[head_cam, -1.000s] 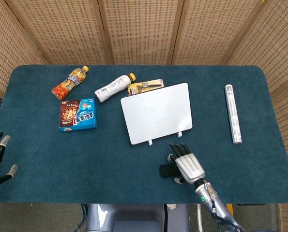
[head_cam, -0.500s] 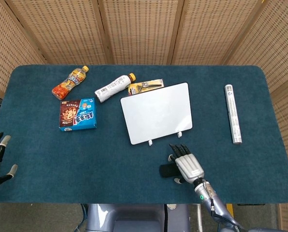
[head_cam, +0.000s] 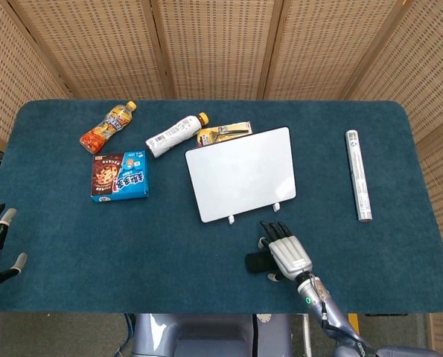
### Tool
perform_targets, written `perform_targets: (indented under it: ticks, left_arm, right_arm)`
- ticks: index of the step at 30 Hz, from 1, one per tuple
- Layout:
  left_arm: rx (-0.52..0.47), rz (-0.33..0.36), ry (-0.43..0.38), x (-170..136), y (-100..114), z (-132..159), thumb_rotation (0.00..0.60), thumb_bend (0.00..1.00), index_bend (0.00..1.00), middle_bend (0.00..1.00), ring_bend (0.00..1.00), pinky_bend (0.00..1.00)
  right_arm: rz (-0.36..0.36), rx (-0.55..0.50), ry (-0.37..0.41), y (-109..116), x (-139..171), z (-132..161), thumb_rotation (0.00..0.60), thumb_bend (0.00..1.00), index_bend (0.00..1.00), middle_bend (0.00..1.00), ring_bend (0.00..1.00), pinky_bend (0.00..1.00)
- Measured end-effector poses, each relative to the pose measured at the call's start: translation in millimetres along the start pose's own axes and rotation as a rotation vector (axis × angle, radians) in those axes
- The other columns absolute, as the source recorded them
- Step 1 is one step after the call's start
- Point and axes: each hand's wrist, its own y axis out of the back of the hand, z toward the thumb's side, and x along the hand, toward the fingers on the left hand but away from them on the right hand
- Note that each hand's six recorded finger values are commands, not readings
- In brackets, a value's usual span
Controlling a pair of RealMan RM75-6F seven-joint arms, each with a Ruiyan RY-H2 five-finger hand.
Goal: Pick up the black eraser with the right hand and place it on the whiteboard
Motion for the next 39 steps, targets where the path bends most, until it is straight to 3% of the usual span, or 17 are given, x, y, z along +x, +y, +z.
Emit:
perform_targets:
  ticks: [18,39]
  left_arm:
    - [-0.004,-0.002,0.000,0.1,-0.2,0.2,0.600,0.32,0.00,0.00,0.00,0.00]
    - [-0.007,-0.001,0.000,0.4,0.2,0.2,0.600,0.32,0.00,0.00,0.00,0.00]
  right_arm:
    - [-0.014,0.006,-0.011,0.4,-1.7,-1.1,0.600,0.14,0.45,0.00,0.00,0.00]
    - [-0.055,0.002,-0.024,7.4,1.3,-5.4,0.600,0.14,0.49,0.00,0.00,0.00]
